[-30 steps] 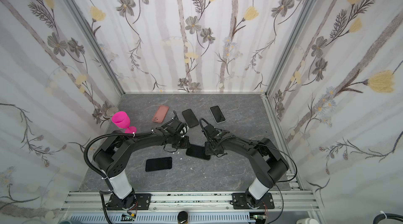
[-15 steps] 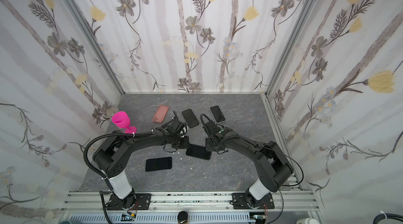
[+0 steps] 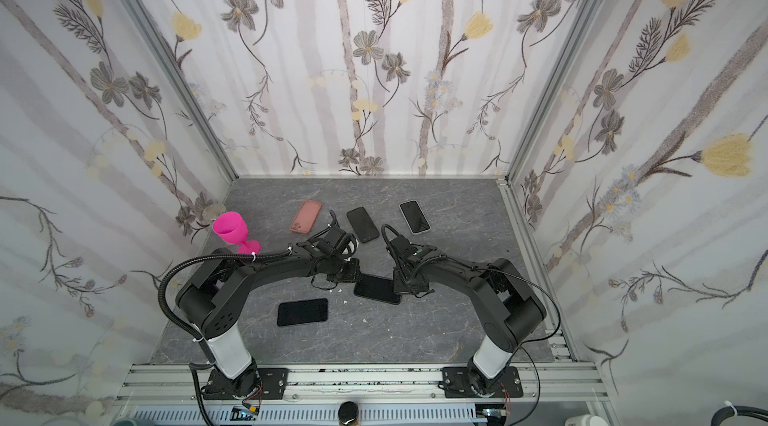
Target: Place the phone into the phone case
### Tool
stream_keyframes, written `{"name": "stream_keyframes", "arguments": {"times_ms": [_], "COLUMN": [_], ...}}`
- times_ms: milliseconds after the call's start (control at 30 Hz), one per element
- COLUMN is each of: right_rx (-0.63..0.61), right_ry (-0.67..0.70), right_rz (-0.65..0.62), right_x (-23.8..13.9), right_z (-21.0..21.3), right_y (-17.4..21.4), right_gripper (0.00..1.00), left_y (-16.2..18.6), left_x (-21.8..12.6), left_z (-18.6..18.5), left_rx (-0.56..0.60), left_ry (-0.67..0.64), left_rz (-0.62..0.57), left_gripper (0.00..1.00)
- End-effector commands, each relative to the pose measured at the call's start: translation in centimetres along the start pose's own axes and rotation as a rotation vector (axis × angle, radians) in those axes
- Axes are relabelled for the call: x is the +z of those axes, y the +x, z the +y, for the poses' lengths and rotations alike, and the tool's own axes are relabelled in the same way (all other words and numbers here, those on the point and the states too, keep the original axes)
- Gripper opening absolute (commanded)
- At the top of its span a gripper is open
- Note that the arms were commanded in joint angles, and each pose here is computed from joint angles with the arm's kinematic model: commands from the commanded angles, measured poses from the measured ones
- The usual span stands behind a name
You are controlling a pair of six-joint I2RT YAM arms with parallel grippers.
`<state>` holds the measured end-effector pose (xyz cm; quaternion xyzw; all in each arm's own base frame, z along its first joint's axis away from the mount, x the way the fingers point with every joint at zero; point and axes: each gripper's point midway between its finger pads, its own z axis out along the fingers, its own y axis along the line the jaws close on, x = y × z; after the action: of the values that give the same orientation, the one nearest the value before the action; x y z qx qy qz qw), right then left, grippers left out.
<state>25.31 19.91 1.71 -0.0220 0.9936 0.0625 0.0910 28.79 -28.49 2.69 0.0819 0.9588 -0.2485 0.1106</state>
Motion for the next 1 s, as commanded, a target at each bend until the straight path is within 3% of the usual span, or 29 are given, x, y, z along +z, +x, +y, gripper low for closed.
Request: {"name": "stream_keyframes", "arguments": {"times_ms": [0,300,967], "right_rx": [-0.005,0.005,0.003], "right_ry": [-0.024,-0.045,-0.038], "right_rz": [-0.01,-0.068,0.033], "right_x": [-0.1,-1.9,1.5], "right_z": [0.5,0.9,0.4], "right_y": [-0.2,-1.5,0.9], "right_gripper": [0.11,0.12,0.07], "left_y": [0.0,0.1,0.4], "left_x": [-0.2,-0.1,0.2], "left_z": [0.2,0.2,0.4], "left_rx": [-0.007,-0.01,-0.011], "left_ry": [-0.009,-0.01,-0.01], "left_rz": [0.001,0.002,0.013], "left_gripper": [0.18,0.18,0.18]}}
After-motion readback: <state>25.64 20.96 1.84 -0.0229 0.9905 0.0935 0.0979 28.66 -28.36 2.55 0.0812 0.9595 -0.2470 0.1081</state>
